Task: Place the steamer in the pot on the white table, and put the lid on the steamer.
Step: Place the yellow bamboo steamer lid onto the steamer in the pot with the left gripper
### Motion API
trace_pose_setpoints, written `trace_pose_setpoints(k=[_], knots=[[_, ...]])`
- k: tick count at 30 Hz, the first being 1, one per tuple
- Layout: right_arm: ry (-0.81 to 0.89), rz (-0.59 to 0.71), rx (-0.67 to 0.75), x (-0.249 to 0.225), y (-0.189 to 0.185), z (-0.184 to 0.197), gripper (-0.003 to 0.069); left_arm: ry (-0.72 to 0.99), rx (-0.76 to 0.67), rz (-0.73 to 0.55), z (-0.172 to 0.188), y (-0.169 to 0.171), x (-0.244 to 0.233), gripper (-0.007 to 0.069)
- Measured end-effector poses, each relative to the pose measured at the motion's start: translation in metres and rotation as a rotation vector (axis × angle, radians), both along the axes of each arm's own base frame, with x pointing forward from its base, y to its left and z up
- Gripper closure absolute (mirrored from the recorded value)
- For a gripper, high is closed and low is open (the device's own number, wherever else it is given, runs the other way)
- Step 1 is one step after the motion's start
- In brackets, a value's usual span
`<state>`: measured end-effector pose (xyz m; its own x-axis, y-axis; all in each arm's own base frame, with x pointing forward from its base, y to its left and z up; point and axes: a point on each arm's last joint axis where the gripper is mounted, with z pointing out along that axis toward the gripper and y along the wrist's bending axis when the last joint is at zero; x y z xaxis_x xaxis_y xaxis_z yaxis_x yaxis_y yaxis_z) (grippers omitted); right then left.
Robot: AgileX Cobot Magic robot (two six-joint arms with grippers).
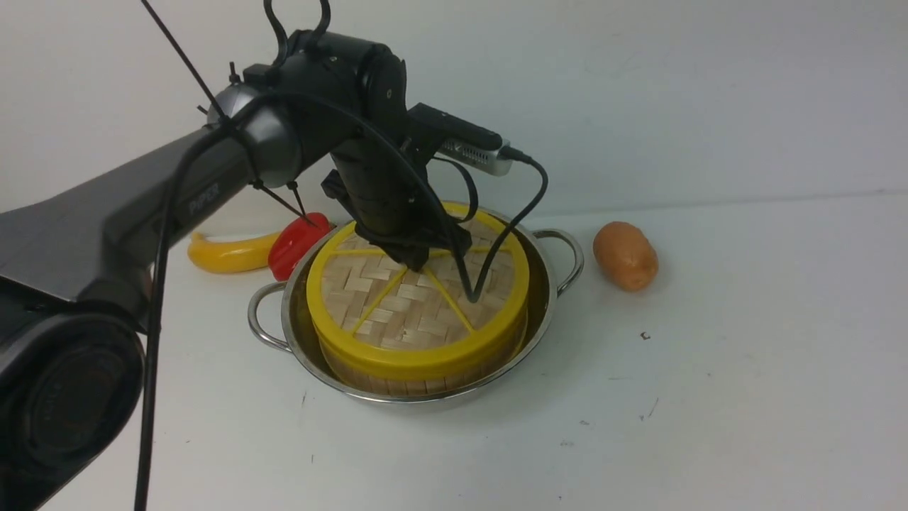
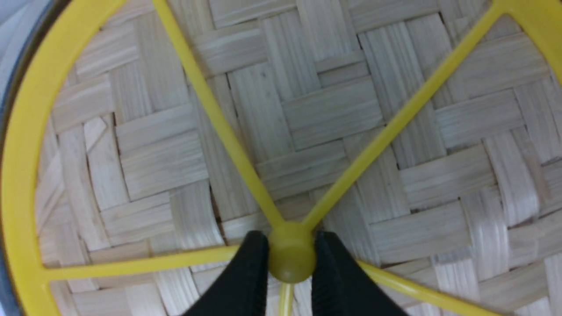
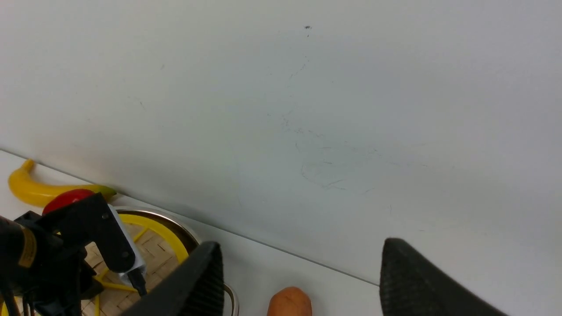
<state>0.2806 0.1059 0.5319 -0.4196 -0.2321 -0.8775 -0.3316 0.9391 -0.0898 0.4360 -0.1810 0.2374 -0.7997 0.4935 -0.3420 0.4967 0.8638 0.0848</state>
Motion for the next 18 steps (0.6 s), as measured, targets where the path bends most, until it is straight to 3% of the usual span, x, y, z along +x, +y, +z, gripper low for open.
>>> trace_pose_setpoints(k=[15,18], knots=[[-0.001,0.0,0.0,0.0,0.0,0.0,0.019,-0.002,-0.001,0.0,0.001,0.0,0.001,0.0505],[-0.01,0.0,0.004,-0.005,-0.002,0.003,0.019,-0.028,-0.012,0.0,0.009,-0.001,0.002,0.0442]])
